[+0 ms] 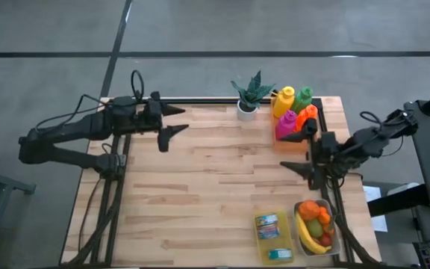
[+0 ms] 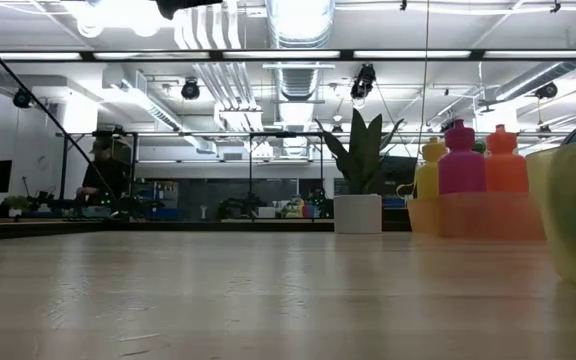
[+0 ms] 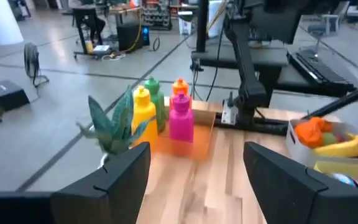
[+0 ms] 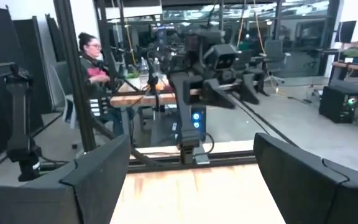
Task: Pick & Place Food Item
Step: Return to Home Position
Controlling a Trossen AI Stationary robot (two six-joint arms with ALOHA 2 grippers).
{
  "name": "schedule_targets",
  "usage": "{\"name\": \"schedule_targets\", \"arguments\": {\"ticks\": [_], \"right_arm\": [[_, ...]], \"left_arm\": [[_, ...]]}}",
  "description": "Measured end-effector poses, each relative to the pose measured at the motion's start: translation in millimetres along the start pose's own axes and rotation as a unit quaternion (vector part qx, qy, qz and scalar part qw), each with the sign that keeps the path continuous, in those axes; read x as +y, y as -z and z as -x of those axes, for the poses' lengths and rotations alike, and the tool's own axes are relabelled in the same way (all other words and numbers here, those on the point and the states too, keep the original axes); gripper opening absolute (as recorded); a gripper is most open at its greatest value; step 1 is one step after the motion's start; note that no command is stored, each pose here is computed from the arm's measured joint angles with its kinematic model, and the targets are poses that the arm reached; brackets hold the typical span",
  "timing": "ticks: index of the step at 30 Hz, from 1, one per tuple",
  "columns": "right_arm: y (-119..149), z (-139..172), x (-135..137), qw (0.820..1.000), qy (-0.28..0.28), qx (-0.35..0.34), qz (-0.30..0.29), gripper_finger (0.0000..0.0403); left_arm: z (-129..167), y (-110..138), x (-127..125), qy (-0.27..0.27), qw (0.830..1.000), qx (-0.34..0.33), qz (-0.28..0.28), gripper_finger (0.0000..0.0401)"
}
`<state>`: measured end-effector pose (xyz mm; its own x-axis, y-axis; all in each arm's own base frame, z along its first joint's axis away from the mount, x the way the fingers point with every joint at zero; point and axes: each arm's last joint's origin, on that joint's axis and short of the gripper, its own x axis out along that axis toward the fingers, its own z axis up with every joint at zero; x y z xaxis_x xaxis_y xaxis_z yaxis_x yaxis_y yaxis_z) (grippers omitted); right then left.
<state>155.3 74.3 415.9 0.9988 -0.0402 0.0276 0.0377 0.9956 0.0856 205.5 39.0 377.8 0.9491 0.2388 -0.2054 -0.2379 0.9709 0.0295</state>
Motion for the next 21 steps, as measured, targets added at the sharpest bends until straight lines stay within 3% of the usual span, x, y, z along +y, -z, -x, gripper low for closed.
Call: {"name": "schedule_targets", "arguments": {"ticks": [10, 21], "right_arm": [[42.3, 44.9, -32.3, 0.998, -0.005, -0.034, -0.051, 0.0338], [92.8, 87.8, -63.7, 0.99, -0.012, -0.094, -0.105, 0.0338]], "left_arm": [[31.8, 54.6, 3.4, -0.019, 0.999, -0.015, 0.035, 0.0263], [58.3, 130.9, 5.8, -0.055, 0.991, -0.026, 0.118, 0.0263]]}}
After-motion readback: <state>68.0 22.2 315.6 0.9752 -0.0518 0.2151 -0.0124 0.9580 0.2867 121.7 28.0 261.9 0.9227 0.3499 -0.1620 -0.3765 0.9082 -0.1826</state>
